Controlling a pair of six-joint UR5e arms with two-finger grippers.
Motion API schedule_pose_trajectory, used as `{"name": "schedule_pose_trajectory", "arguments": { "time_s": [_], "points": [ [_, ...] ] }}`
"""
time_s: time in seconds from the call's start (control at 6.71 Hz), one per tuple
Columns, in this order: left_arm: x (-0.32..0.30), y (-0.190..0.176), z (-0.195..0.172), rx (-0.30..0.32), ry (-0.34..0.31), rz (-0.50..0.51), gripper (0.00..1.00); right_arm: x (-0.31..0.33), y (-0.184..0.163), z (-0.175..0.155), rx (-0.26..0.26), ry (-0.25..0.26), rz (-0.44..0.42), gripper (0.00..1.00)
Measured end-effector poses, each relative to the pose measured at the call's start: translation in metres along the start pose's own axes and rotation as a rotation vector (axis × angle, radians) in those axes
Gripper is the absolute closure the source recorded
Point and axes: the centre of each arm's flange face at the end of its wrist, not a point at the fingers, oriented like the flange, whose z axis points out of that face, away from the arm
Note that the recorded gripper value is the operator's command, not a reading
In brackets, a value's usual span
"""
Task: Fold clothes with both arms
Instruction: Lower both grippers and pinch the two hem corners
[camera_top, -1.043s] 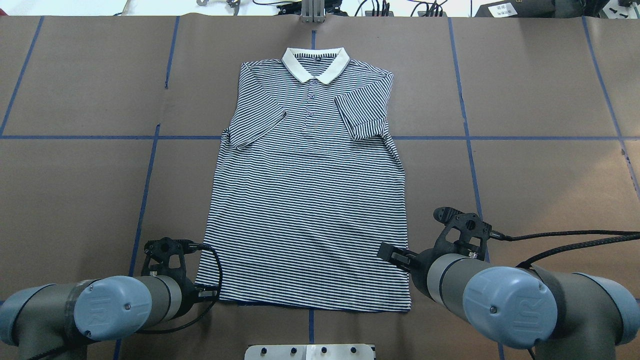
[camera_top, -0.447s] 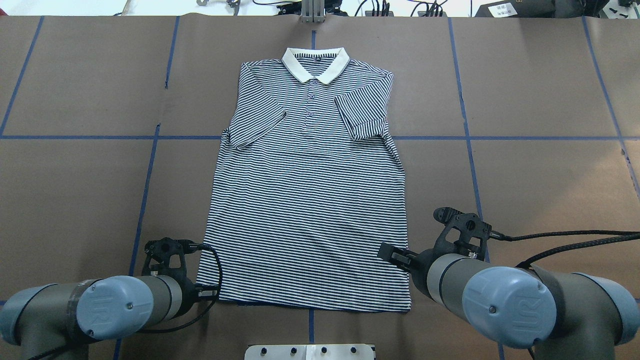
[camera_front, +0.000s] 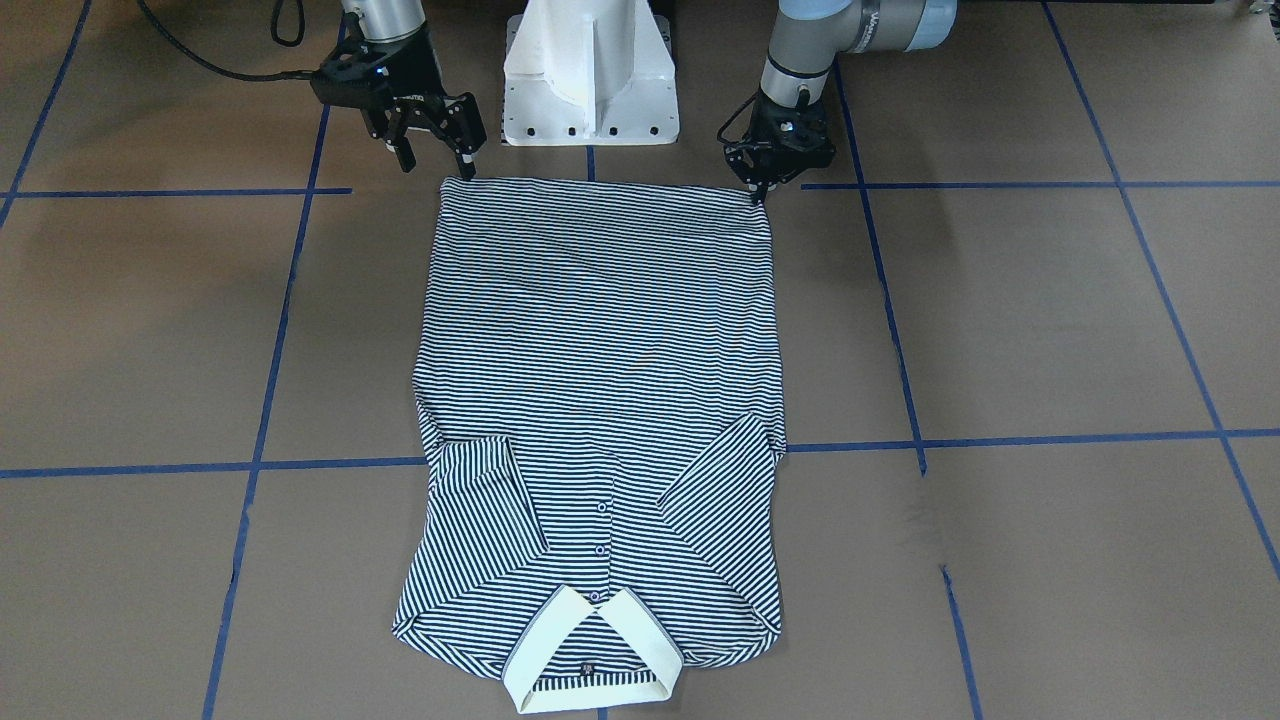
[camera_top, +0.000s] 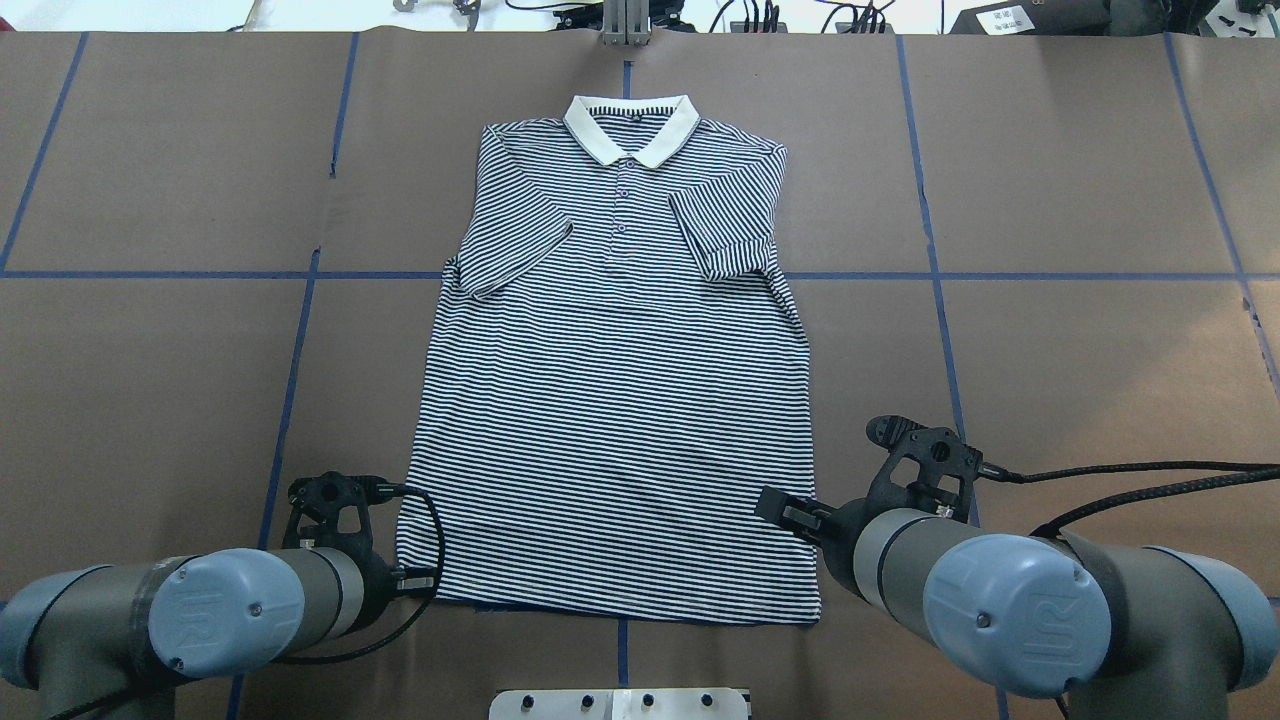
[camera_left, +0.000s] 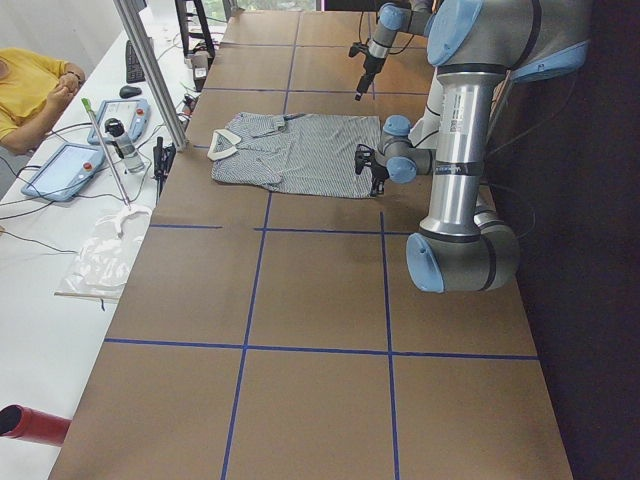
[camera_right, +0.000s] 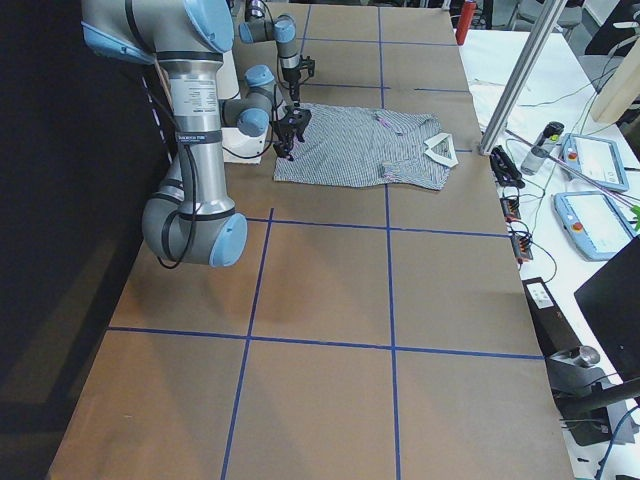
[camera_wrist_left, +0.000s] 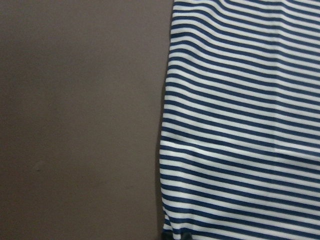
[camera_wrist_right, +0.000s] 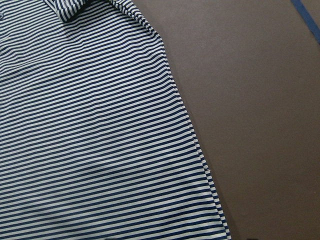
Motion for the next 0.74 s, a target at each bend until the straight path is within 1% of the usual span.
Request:
{"name": "schedule_pose_trajectory", "arguments": {
  "time_s": [0.15, 0.3, 0.45, 0.74],
  "points": [
    [0.004, -0.004, -0.011, 0.006, 0.02, -0.005, 1.0, -0.001, 0.005, 0.003, 0.009, 0.0, 0.014, 0.45],
    [0.007, -0.007, -0.019, 0.009, 0.035, -0.007, 1.0, -0.001, 0.015, 0.011, 0.016, 0.008, 0.049, 0.53],
    [0.01, -0.007, -0.023, 0.011, 0.044, -0.008, 1.0, 0.001, 0.027, 0.024, 0.016, 0.027, 0.078, 0.53],
    [0.012, -0.008, -0.025, 0.01, 0.05, -0.01, 1.0, 0.011, 0.046, 0.046, 0.019, 0.069, 0.079, 0.52]
  ]
}}
